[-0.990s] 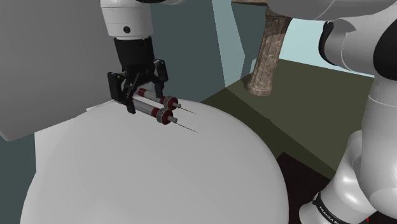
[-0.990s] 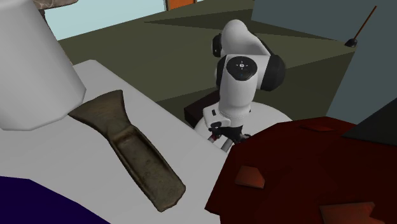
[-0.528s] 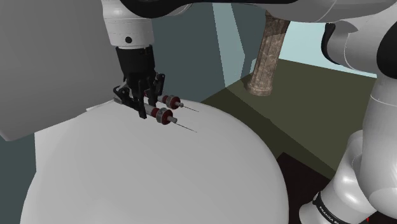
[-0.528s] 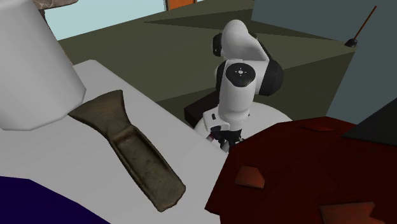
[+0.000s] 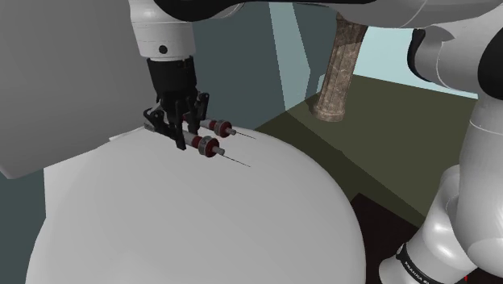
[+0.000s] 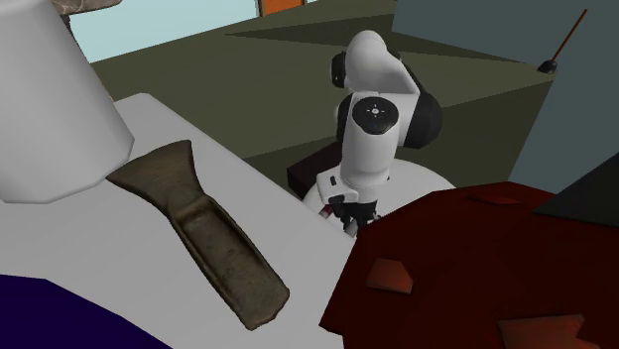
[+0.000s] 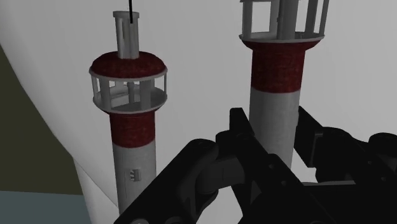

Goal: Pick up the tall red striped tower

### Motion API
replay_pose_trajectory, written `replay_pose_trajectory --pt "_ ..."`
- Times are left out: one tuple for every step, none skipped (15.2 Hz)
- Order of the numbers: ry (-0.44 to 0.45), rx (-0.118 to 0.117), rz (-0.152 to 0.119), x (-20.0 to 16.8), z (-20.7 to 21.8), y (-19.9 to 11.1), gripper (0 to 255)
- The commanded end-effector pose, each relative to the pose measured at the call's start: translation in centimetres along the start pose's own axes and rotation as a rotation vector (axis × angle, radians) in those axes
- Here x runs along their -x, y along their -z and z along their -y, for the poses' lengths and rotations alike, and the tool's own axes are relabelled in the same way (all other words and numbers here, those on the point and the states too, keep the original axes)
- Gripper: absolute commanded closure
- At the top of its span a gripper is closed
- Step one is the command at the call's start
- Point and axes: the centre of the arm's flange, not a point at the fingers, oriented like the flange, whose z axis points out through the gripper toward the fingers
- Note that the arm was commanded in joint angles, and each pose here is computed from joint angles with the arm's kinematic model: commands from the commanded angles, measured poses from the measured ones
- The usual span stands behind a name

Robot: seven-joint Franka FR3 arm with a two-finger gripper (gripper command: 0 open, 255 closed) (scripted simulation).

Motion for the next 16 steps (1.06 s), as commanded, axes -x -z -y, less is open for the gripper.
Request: replay_pose_trajectory --pt "0.000 0.001 0.002 0.0 -0.1 0.7 255" --pt "0.000 0.001 0.002 0.1 -0.1 1.2 255" --pt "0.000 0.001 0.002 0.1 -0.1 1.8 255" --pt "0.000 0.001 0.002 0.1 -0.1 2.3 255" --pt "0.000 0.001 0.002 0.2 -0.1 2.8 255" --pt "0.000 0.001 0.002 0.2 -0.1 3.4 255" --pt "0.000 0.001 0.002 0.2 -0.1 3.9 255" --pt "0.000 0.001 0.002 0.3 -0.1 4.4 255" --pt "0.000 0.001 0.002 0.3 -0.1 4.9 255" --pt "0.000 0.001 0.002 0.3 -0.1 5.5 255" --pt "0.000 0.001 0.002 0.4 -0.1 6.0 255" --pt "0.000 0.001 0.002 0.4 -0.1 6.5 255" --pt "0.000 0.001 0.002 0.4 -0.1 7.0 255" --pt "0.000 0.001 0.002 0.5 -0.1 7.6 255" --pt "0.000 0.001 0.002 0.5 -0.1 7.6 255" --pt "0.000 0.001 0.002 0.5 -0.1 7.6 255"
